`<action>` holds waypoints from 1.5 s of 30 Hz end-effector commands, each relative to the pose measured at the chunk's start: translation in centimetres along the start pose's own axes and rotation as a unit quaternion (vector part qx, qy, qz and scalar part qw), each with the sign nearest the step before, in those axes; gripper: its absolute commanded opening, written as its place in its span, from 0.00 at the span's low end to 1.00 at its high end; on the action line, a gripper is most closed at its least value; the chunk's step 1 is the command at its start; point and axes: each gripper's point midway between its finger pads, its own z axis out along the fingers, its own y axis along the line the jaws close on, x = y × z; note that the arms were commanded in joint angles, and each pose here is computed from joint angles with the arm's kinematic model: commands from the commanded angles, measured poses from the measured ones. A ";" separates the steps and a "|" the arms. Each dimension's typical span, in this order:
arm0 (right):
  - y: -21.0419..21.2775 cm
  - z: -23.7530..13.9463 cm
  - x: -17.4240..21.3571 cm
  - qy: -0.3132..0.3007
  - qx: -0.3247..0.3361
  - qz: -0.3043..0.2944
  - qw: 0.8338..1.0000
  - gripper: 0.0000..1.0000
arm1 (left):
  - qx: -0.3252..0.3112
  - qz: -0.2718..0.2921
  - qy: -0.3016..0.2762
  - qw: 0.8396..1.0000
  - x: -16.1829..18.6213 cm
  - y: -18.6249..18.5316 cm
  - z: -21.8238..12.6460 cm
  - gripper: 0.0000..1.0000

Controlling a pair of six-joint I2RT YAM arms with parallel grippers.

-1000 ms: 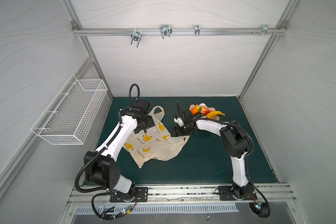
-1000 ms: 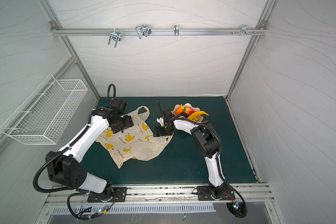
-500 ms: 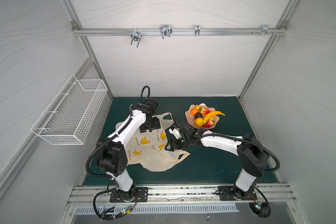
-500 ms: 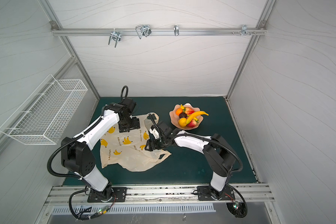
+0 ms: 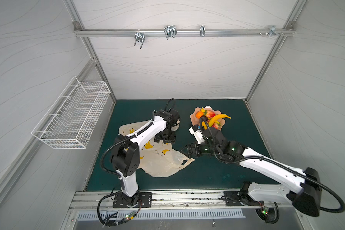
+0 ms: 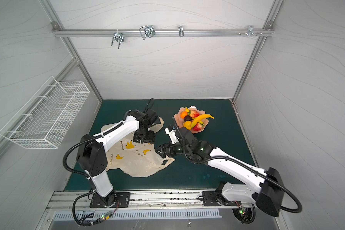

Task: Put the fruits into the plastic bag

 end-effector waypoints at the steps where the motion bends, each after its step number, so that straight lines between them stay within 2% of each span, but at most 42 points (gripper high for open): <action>1: -1.7 -2.3 0.9 -0.008 0.047 -0.007 0.999 0.99 | -0.042 0.031 -0.007 0.999 -0.9 -0.1 -0.2 0.78; 16: -1.8 -9.5 0.0 -0.091 0.066 -0.022 0.993 0.99 | -0.137 0.087 -0.003 0.987 -4.6 -0.8 3.4 0.71; 26: -2.7 -11.2 -0.4 -0.113 0.072 -0.013 0.991 0.99 | -0.178 0.112 0.001 0.978 -5.4 -0.9 5.7 0.65; 37: -4.4 -11.1 0.0 -0.122 0.080 0.009 0.989 0.99 | -0.198 0.125 -0.006 0.972 -4.7 -0.4 6.2 0.48; 40: -4.9 -11.3 -0.4 -0.125 0.081 0.016 0.989 0.99 | -0.198 0.123 -0.009 0.973 -4.7 -0.4 6.0 0.49; 45: -5.2 -11.7 -1.5 -0.130 0.073 0.025 0.988 0.99 | -0.172 0.090 -0.047 0.980 -6.1 -1.5 4.4 0.58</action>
